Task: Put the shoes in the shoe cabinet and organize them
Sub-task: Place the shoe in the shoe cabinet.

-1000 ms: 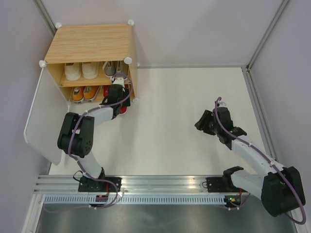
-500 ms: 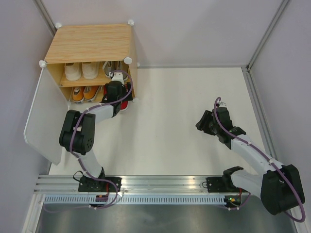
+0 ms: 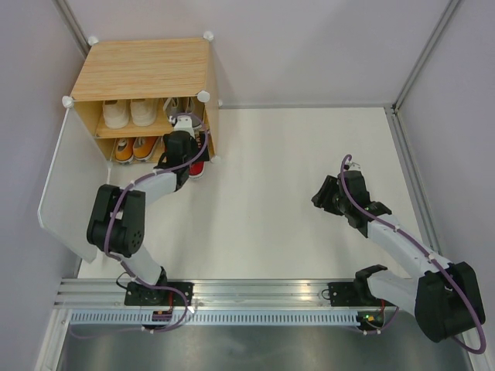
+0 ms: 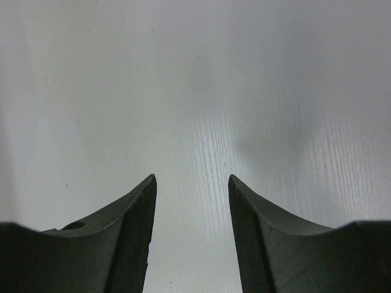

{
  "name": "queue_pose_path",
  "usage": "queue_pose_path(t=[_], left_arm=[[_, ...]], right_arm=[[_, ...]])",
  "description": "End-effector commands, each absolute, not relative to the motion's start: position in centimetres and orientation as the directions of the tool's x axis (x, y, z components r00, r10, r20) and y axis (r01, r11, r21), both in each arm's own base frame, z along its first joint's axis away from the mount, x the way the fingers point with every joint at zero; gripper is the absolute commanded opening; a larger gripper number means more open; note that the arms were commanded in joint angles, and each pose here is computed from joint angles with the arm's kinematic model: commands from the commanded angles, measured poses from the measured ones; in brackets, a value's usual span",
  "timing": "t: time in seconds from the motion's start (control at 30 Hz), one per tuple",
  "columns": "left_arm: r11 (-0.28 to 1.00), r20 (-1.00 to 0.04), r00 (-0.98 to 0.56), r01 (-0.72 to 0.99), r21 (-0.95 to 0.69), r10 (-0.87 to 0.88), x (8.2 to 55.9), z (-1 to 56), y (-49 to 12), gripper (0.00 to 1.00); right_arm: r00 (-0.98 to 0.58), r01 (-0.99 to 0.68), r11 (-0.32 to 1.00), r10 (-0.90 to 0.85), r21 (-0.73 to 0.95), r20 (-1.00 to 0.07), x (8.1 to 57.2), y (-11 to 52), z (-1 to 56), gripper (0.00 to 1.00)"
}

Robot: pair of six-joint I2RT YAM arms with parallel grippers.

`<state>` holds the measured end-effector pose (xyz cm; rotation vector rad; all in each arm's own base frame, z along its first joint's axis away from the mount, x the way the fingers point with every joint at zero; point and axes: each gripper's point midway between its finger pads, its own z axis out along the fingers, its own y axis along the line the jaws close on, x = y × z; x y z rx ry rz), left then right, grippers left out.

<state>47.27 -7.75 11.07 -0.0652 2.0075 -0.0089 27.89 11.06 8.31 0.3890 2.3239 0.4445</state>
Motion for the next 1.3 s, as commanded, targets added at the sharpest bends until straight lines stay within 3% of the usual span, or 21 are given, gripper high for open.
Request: queue_pose_path(t=[0.0, 0.27, 0.57, 0.7, 0.9, 0.97, 1.27], left_arm=[[0.994, -0.939, -0.326, -0.054, -0.094, -0.107, 46.7, 15.0, -7.6, 0.95], [0.985, -0.921, -0.352, -0.097, -0.141, -0.167, 42.8, 15.9, -6.6, 0.92], [0.929, -0.841, -0.403, -0.085, -0.359, -0.362, 33.9, 13.2, -7.6, 0.54], [0.938, -0.831, -0.447, -0.068, -0.339, -0.332, 31.9, 11.6, -7.5, 0.53], [0.96, -0.81, -0.518, -0.093, -0.266, -0.274, 32.6, 9.0, -7.1, 0.49], [0.964, -0.788, -0.557, -0.112, -0.242, -0.263, 33.7, 8.0, -7.2, 0.42], [0.975, -0.778, -0.589, -0.093, -0.204, -0.219, 38.8, 8.4, -8.4, 0.4]], right_arm=[[-0.665, 0.123, 0.896, 0.394, 0.428, -0.635, 28.4, 11.0, 9.3, 0.56], [-0.665, 0.118, 0.895, 0.393, 0.43, -0.635, 28.6, 11.1, 9.5, 0.56], [-0.663, 0.111, 0.893, 0.393, 0.436, -0.637, 28.4, 11.2, 9.6, 0.55], [-0.668, 0.105, 0.889, 0.395, 0.445, -0.631, 28.3, 11.4, 9.5, 0.55], [-0.668, 0.105, 0.889, 0.395, 0.445, -0.631, 28.2, 11.4, 9.4, 0.55], [-0.668, 0.107, 0.89, 0.394, 0.442, -0.632, 28.3, 11.3, 9.4, 0.55], [-0.669, 0.109, 0.893, 0.391, 0.437, -0.632, 28.4, 11.3, 9.3, 0.55]])
